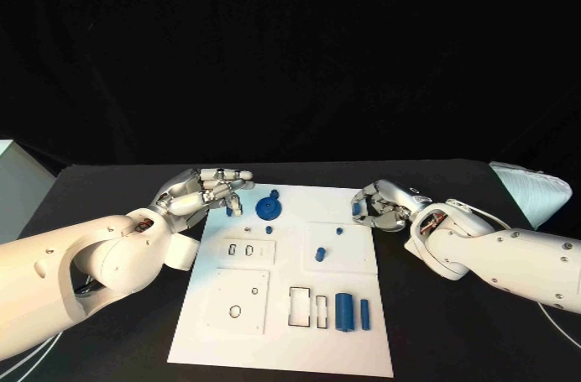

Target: Assemble the parts on the task board

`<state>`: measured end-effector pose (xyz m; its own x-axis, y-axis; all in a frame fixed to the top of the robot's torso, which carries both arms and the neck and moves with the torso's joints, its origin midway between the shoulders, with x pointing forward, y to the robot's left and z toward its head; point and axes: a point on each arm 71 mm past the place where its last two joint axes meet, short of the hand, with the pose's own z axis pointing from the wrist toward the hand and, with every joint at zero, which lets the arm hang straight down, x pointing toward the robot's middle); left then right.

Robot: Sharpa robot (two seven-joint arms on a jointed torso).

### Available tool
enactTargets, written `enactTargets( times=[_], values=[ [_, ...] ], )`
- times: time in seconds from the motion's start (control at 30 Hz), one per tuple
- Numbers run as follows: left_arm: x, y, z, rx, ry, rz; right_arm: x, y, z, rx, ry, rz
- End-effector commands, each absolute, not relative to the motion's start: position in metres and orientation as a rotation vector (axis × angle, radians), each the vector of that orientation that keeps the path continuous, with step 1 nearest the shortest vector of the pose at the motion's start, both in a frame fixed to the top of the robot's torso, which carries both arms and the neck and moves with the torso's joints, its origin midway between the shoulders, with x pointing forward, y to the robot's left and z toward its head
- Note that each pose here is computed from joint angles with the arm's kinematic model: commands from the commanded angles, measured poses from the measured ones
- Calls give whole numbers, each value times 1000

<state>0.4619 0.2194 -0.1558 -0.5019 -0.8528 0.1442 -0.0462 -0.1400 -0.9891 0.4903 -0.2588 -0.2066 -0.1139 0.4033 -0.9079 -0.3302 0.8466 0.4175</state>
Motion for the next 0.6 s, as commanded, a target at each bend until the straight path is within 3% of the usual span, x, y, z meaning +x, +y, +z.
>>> enactTargets(
  times=[0.03,0.6],
  values=[
    [461,217,-155,-1015,1526,-1729,490,-258,-208,56,1576,623],
    [461,218,-155,-1015,1528,-1728,490,-257,-204,74,1514,608]
  ],
)
